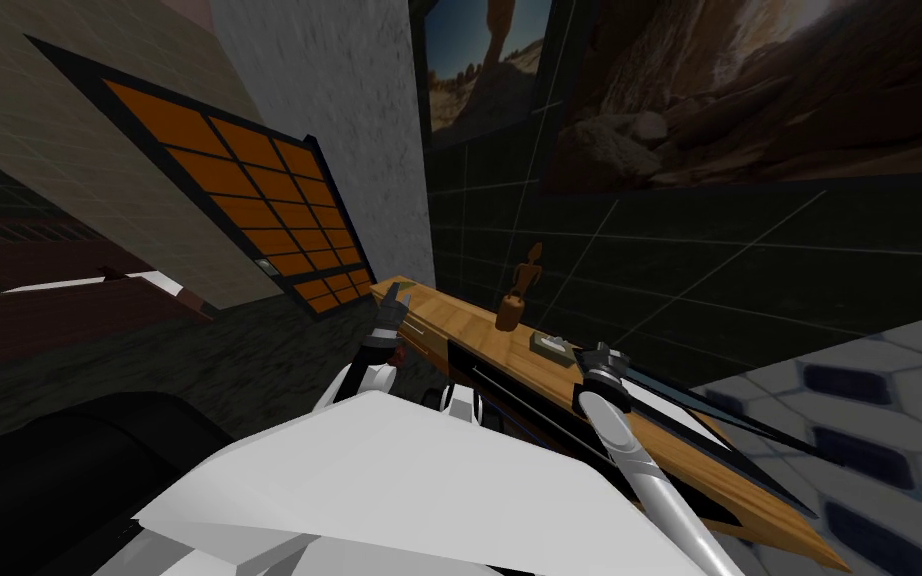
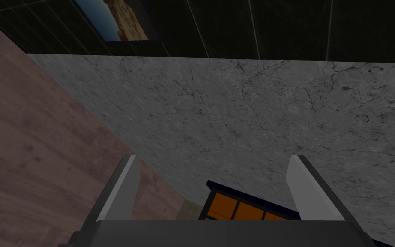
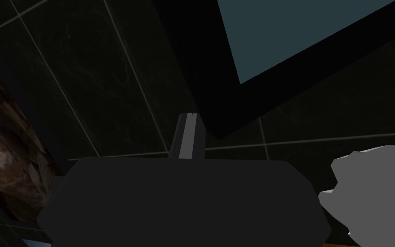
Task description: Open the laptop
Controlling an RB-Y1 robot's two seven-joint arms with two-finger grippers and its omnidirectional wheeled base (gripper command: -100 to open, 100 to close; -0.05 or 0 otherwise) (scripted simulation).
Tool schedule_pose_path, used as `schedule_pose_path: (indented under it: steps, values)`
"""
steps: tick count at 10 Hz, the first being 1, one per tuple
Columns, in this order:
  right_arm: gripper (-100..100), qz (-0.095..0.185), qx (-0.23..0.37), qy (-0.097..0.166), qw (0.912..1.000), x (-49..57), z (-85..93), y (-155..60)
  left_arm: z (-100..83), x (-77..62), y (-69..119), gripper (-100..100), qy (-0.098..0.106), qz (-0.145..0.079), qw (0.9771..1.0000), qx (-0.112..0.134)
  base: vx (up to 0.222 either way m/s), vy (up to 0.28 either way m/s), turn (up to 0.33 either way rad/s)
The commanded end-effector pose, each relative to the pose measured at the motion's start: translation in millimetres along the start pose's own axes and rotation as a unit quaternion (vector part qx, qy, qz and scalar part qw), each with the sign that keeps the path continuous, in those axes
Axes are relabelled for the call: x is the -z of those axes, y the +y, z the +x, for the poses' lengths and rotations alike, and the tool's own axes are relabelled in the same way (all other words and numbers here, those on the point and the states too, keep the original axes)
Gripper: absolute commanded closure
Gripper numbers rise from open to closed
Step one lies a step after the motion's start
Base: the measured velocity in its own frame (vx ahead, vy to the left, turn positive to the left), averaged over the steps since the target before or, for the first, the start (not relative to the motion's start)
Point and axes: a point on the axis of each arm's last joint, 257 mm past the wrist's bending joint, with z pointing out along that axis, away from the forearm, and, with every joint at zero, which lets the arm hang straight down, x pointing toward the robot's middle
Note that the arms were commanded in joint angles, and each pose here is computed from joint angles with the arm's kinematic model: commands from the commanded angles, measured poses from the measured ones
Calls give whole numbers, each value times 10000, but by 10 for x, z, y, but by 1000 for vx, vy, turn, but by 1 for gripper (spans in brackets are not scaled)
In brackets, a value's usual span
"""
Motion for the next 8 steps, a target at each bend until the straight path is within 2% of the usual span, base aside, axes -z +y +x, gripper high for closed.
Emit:
schedule_pose_path:
  steps: [1,4,5,6,7,8]
  values:
    - [-100,-8,-2,15,10000,-34,-94,-2,0,0,0,0,0,0,10000,0,-25,-26,-14]
    - [-100,-25,-90,25,10000,-99,-288,-15,0,0,0,0,0,0,10000,0,-25,-31,-16]
    - [-100,-25,-9,25,10000,-99,-288,-15,0,0,0,0,0,0,10000,0,-23,-26,-6]
    - [-100,-33,-100,21,9999,-131,-388,-27,0,0,0,0,0,0,10000,0,-25,-27,-20]
    - [-100,-34,-12,21,10000,-131,-388,-27,0,0,0,0,0,0,10000,0,-21,-21,-7]
    - [-100,-41,-84,11,10000,-161,-490,-41,0,0,0,0,0,0,10000,0,-26,-27,-22]
